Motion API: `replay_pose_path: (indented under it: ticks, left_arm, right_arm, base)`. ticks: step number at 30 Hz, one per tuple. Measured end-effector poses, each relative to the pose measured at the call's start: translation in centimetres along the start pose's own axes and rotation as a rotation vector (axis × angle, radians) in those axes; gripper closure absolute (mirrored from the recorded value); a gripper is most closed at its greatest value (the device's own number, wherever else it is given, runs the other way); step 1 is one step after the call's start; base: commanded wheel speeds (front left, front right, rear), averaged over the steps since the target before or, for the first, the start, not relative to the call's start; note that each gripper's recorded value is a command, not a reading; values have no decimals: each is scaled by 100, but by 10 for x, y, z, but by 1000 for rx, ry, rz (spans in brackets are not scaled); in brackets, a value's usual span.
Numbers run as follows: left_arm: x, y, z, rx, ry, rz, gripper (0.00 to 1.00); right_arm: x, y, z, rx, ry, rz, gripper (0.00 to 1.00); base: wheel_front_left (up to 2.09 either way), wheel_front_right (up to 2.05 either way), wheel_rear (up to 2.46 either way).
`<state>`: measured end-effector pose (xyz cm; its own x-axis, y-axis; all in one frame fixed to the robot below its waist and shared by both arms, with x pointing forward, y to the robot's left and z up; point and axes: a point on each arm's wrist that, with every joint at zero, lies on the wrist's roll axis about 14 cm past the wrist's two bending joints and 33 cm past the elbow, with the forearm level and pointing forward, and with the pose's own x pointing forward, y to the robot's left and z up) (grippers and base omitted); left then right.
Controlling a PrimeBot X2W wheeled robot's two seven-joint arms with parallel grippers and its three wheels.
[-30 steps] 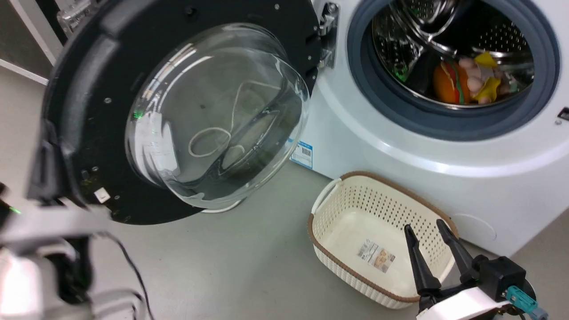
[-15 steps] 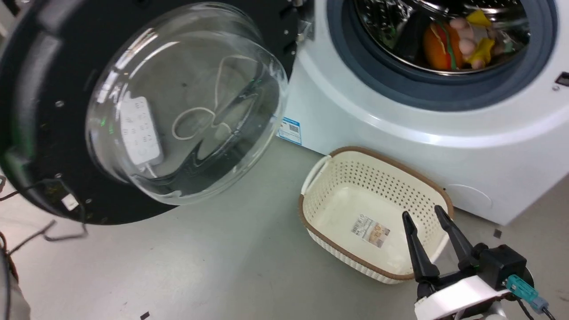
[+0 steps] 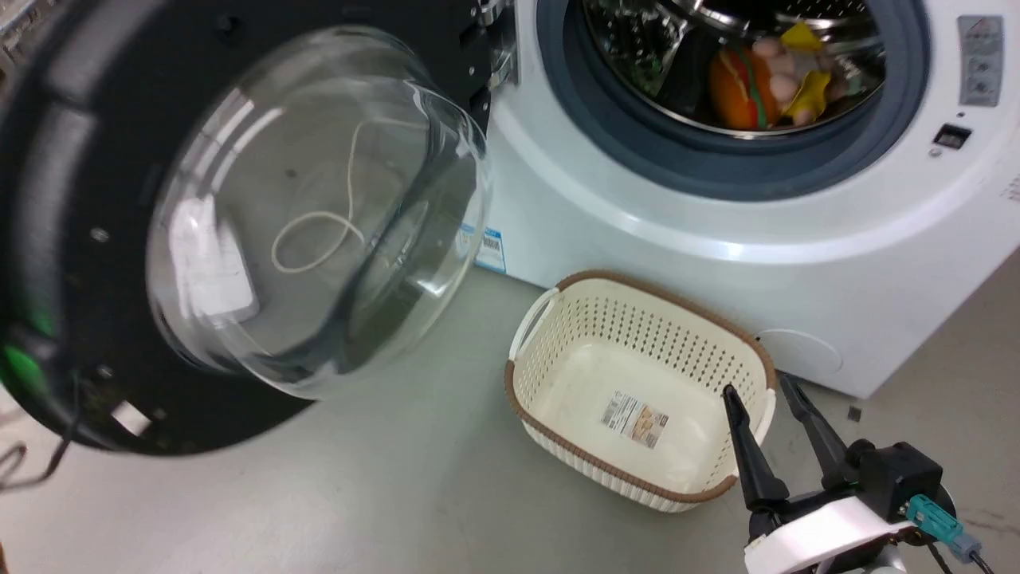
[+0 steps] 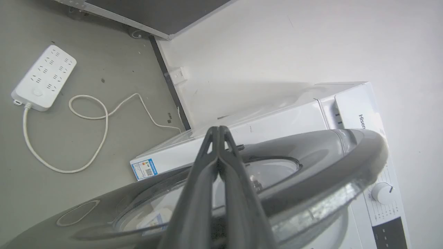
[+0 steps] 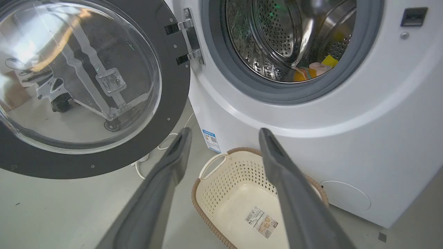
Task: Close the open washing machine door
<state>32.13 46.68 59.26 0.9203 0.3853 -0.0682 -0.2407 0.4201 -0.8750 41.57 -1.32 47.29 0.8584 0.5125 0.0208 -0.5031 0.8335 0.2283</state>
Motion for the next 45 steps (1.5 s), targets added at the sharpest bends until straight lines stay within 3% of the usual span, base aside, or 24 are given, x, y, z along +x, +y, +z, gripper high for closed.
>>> replay_pose_path:
  ticks: [5,15,23,26,34,45]
  left_arm:
    - [-23,6,-39,-74,161,-53,100]
    - [-66,-17,-102,-210,402,-229,100]
    - [-88,-42,-170,-232,613,-320,100]
    - [-98,-51,-201,-239,712,-348,100]
    - [-124,-75,-297,-377,949,-374,100]
    - [-112,-124,-391,-496,1092,-384,100]
  right_arm:
    - [-6,2,10,-12,-19,-10,0]
    - [-23,1,25,-36,-51,-45,0]
    - [-36,-18,36,-53,-78,-117,0]
    - [-44,-30,40,-61,-90,-157,0]
    - [-74,-78,53,-79,-125,-321,0]
    - [-126,-139,59,-89,-140,-550,0]
  base:
    - [0,0,0]
    - [0,0,0]
    - [0,0,0]
    - [0,0,0]
    - [0,0,0]
    - [0,0,0]
